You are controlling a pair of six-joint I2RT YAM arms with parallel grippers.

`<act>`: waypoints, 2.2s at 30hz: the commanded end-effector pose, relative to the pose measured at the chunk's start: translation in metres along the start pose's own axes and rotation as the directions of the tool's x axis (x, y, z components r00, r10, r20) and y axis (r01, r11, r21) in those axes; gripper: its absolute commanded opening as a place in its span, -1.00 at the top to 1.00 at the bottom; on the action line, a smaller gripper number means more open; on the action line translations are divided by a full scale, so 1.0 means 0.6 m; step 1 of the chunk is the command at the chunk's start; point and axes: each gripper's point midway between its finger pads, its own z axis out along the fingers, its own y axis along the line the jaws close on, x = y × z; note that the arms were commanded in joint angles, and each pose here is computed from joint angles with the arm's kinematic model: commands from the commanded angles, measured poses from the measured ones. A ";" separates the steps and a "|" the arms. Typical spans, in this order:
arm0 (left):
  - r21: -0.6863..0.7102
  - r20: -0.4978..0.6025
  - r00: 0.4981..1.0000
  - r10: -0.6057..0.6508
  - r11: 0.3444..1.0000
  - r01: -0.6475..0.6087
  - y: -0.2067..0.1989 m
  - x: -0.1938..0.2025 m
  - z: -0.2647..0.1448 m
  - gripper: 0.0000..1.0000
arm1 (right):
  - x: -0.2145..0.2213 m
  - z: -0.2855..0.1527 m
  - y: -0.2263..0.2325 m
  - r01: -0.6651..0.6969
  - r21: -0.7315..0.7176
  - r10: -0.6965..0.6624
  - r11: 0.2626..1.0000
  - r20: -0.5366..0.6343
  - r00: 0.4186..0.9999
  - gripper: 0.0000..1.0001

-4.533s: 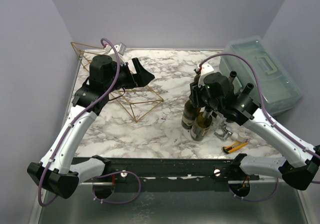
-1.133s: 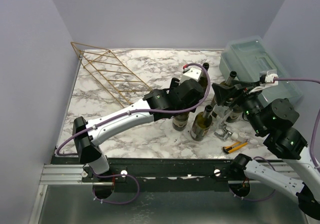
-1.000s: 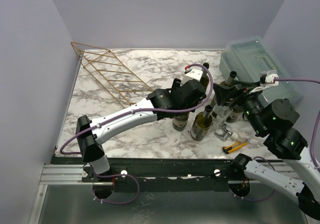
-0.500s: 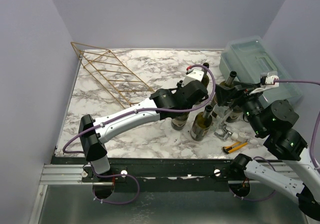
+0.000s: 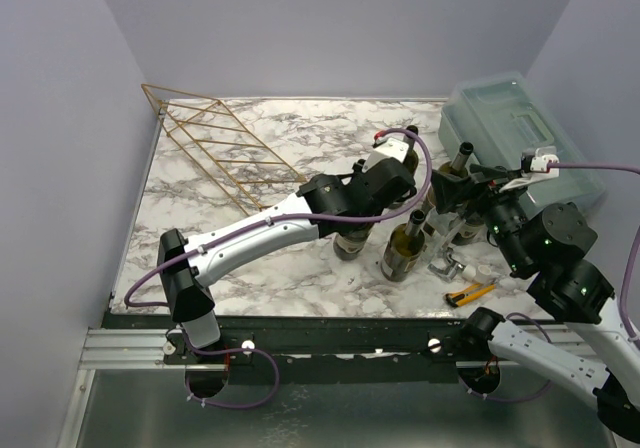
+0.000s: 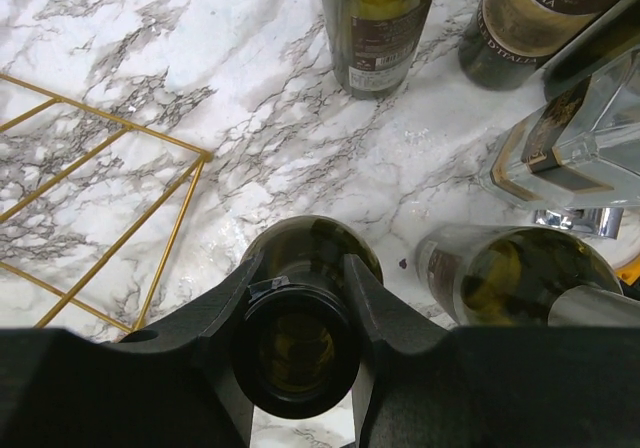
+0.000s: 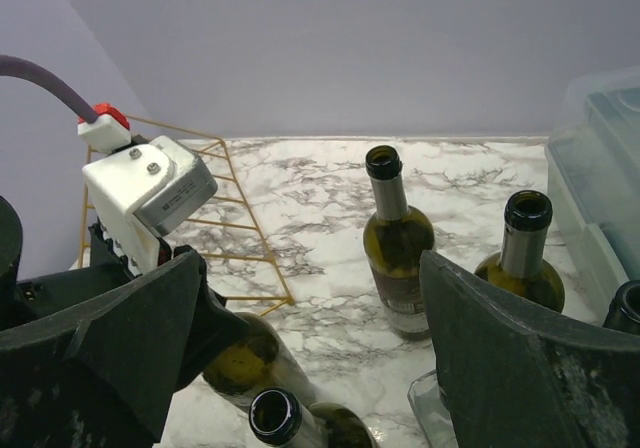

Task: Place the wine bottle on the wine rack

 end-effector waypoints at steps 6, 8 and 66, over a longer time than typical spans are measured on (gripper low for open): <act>0.050 0.208 0.972 -0.109 0.994 0.101 0.041 -0.143 -0.077 1.00 | -0.018 0.005 -0.015 0.044 0.053 -0.046 0.998 0.040 0.998 -0.90; 0.086 0.232 0.962 -0.146 0.988 0.129 0.048 -0.164 -0.083 1.00 | -0.022 0.007 -0.013 0.046 0.050 -0.049 0.998 0.046 0.998 -0.90; -0.025 0.932 0.235 -0.278 0.596 0.803 1.015 -0.397 0.049 1.00 | 0.133 0.251 -0.045 0.267 0.240 -0.254 0.933 -0.085 0.964 -1.00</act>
